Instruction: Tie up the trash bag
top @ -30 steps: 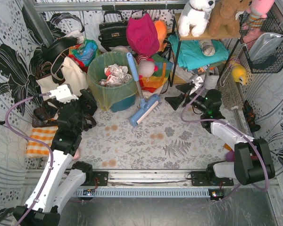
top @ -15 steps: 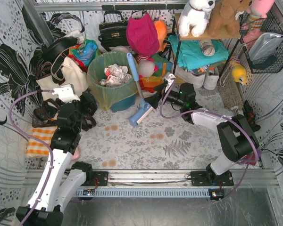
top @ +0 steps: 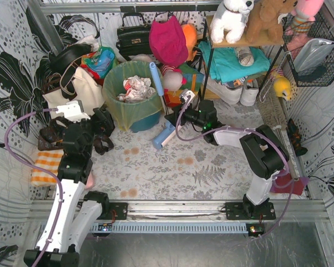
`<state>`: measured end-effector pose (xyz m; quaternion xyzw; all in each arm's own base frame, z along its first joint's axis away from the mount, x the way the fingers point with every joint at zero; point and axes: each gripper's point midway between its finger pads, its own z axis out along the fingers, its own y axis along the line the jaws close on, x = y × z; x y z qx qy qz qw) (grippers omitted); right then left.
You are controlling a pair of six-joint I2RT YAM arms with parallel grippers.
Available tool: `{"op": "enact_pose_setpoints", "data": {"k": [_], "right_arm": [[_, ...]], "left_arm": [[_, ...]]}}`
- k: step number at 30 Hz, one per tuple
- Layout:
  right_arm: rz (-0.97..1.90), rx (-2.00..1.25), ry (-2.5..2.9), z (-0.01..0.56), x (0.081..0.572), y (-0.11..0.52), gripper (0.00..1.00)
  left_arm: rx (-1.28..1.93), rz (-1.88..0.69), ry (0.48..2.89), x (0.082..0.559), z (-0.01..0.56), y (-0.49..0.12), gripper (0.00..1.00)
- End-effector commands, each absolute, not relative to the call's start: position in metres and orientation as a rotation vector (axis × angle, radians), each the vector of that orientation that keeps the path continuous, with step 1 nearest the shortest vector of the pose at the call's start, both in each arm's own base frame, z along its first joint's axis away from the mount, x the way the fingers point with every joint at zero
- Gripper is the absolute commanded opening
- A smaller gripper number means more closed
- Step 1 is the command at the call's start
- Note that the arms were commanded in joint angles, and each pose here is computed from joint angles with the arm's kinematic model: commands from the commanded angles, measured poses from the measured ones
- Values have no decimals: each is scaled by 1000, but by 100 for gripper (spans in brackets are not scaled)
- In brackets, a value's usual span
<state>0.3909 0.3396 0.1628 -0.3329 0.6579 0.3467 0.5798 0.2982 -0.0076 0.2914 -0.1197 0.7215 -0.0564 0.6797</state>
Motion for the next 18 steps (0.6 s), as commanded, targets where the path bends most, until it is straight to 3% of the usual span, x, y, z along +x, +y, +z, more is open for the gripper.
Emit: {"op": "enact_pose_setpoints", "data": {"k": [1, 11, 18], "right_arm": [[771, -771, 1455, 184, 403, 348, 53], [794, -803, 1440, 180, 404, 362, 50], [770, -845, 1433, 178, 403, 366, 39]], "left_arm": [[-258, -176, 1563, 300, 305, -11, 98], [-273, -181, 1554, 301, 303, -7, 98], [-275, -185, 1572, 304, 299, -7, 98]]}}
